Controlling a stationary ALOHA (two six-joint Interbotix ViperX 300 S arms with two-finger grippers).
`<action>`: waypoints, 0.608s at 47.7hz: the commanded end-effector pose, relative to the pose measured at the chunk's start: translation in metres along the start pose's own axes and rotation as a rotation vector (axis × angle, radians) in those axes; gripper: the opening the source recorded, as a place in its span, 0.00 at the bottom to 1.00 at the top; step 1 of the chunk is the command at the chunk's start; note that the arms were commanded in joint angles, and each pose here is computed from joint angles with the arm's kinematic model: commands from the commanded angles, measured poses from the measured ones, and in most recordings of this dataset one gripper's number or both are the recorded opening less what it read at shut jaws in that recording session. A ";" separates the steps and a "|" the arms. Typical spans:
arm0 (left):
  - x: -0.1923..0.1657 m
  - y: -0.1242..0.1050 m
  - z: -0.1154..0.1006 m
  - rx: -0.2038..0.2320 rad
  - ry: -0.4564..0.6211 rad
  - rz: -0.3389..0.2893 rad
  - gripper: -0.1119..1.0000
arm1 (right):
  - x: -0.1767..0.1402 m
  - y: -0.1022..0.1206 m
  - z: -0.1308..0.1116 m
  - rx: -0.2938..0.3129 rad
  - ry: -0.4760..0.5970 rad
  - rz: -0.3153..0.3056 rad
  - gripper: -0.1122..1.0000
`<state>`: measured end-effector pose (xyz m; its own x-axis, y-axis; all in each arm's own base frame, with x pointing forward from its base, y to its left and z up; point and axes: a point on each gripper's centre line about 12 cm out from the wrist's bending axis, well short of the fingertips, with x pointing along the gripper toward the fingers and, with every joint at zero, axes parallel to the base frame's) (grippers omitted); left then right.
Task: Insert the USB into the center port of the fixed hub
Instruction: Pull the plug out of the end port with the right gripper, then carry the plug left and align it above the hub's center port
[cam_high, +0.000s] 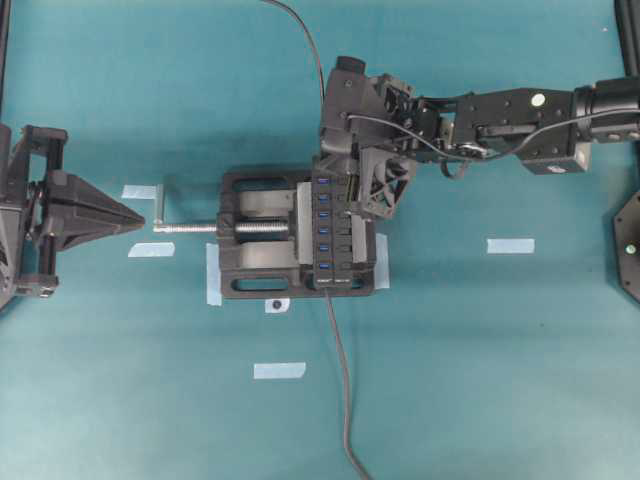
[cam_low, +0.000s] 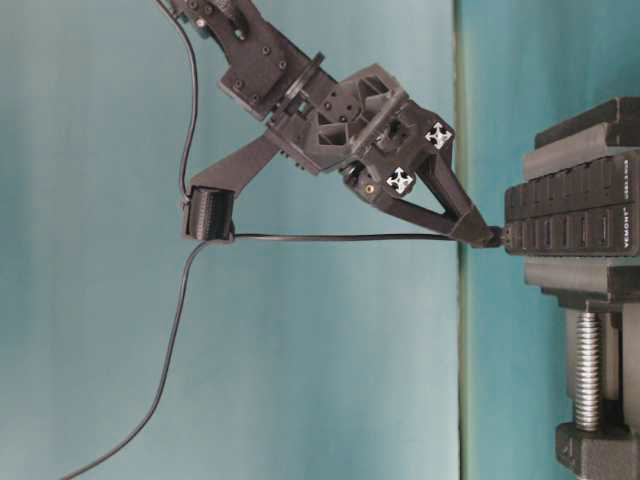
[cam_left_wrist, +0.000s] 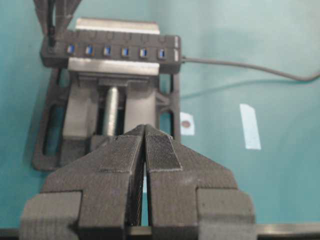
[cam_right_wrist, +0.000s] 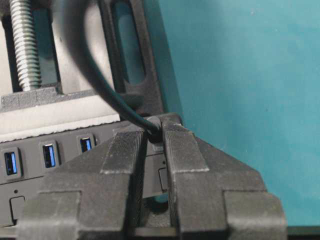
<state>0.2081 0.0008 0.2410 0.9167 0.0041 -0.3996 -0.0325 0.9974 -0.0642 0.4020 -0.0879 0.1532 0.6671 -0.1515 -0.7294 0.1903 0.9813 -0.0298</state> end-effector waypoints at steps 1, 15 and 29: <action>0.000 -0.001 0.010 -0.002 -0.023 -0.002 0.10 | -0.017 0.002 0.024 0.009 -0.081 0.004 0.19; 0.000 -0.001 0.010 -0.002 -0.024 -0.002 0.10 | -0.036 0.003 0.036 0.009 -0.121 0.004 0.17; 0.000 -0.001 0.010 -0.002 -0.023 -0.002 0.10 | -0.045 0.006 0.037 0.007 -0.106 0.010 0.17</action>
<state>0.2081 0.0008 0.2410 0.9167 0.0041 -0.3996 -0.0325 0.9974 -0.0642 0.3963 -0.0817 0.1892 0.7030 -0.1512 -0.6950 0.1848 0.9824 -0.0269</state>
